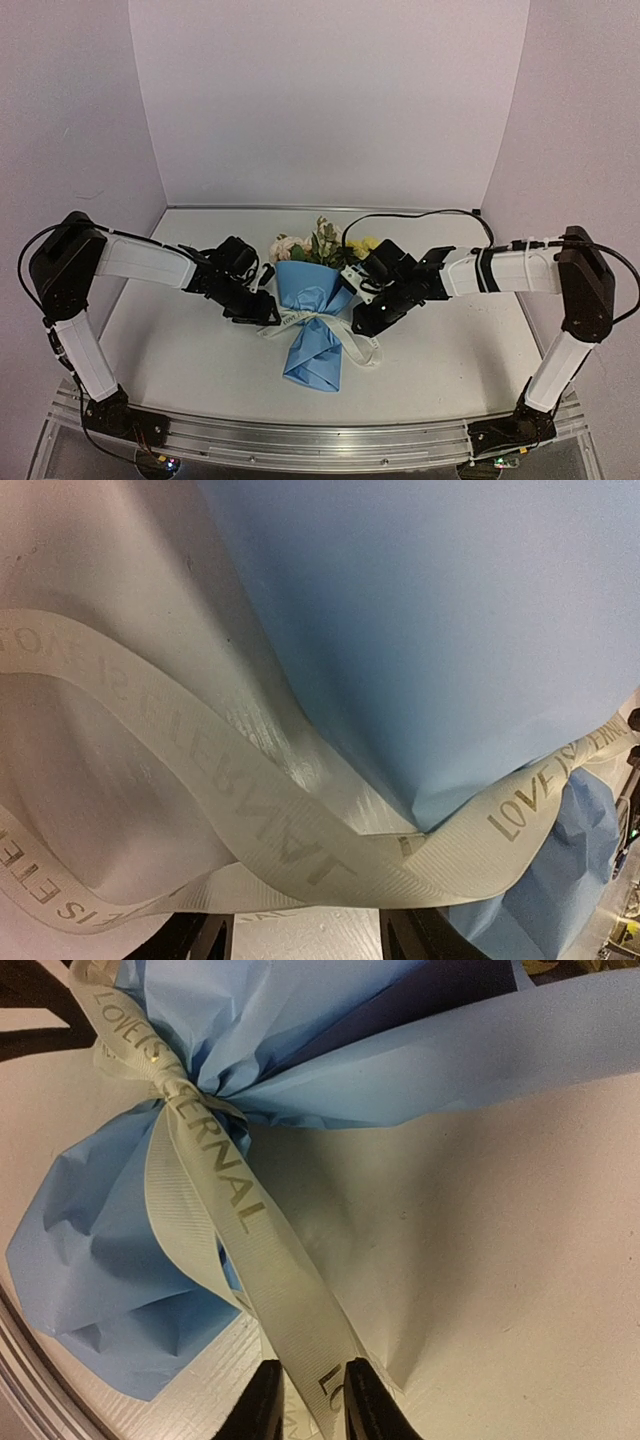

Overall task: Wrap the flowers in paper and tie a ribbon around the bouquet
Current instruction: Tie the half-tied ribbon around the folded bouquet.

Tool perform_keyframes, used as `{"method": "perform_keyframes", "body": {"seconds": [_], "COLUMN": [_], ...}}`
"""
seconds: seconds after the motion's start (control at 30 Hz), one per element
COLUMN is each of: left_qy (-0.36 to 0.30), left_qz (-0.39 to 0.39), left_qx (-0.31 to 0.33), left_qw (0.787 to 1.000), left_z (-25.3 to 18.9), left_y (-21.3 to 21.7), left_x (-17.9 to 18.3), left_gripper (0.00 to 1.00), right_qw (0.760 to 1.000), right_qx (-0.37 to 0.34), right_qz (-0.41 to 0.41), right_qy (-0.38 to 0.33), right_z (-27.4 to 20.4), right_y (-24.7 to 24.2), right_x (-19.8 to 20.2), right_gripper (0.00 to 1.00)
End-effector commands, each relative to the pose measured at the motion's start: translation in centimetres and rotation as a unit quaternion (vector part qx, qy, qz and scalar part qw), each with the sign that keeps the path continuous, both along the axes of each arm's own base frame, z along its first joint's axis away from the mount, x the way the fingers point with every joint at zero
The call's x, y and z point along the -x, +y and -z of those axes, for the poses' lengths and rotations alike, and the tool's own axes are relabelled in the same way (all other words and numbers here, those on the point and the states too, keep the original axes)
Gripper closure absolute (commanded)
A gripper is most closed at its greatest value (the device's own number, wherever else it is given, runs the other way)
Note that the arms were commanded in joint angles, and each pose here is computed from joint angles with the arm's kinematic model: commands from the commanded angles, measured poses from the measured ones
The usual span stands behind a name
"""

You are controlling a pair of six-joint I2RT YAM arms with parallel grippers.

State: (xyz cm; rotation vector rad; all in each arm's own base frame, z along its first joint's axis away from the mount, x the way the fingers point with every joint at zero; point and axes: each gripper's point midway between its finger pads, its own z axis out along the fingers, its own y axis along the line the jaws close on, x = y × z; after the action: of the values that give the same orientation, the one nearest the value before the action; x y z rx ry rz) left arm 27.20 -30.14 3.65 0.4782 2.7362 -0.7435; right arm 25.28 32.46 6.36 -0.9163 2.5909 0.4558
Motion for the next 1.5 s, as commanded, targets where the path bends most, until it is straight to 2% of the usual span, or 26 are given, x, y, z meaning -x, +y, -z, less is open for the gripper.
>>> {"method": "perform_keyframes", "body": {"seconds": [0.0,0.23,0.43,0.53,0.67,0.73,1.1,1.47], "left_qy": [-0.008,0.005,0.007,0.007,0.010,0.011,0.019,0.051], "left_qz": [0.035,0.059,0.065,0.063,0.046,0.035,-0.032,-0.081], "left_qx": [0.028,0.048,0.056,0.056,0.041,0.035,0.012,-0.004], "left_qw": [0.999,0.997,0.996,0.996,0.998,0.999,0.999,0.995], "left_z": [-1.5,-1.3,-1.2,-1.2,-0.8,-0.7,0.1,1.4], "left_y": [-1.4,-2.4,-2.8,-2.8,-2.2,-1.8,0.7,3.4], "left_x": [0.0,0.4,0.5,0.4,0.3,0.2,0.8,1.1], "left_gripper": [0.46,0.46,0.48,0.60,0.88,0.98,1.00,1.00], "right_qw": [1.000,1.000,1.000,1.000,0.999,0.998,0.990,0.980], "right_qx": [-0.004,-0.002,0.000,0.001,0.009,0.018,0.065,0.081], "right_qz": [0.006,0.011,0.015,0.019,0.032,0.045,0.115,0.177], "right_qy": [-0.011,-0.017,-0.017,-0.020,-0.029,-0.034,-0.043,-0.039], "right_z": [-0.9,-1.2,-1.3,-1.4,-1.6,-1.6,-0.6,-0.1], "right_y": [0.5,0.6,0.7,0.6,0.3,-0.1,-3.1,-6.4], "right_x": [-1.0,-1.5,-1.7,-1.9,-2.3,-2.7,-3.6,-3.8], "right_gripper": [0.86,0.98,1.00,1.00,1.00,1.00,1.00,1.00]}}
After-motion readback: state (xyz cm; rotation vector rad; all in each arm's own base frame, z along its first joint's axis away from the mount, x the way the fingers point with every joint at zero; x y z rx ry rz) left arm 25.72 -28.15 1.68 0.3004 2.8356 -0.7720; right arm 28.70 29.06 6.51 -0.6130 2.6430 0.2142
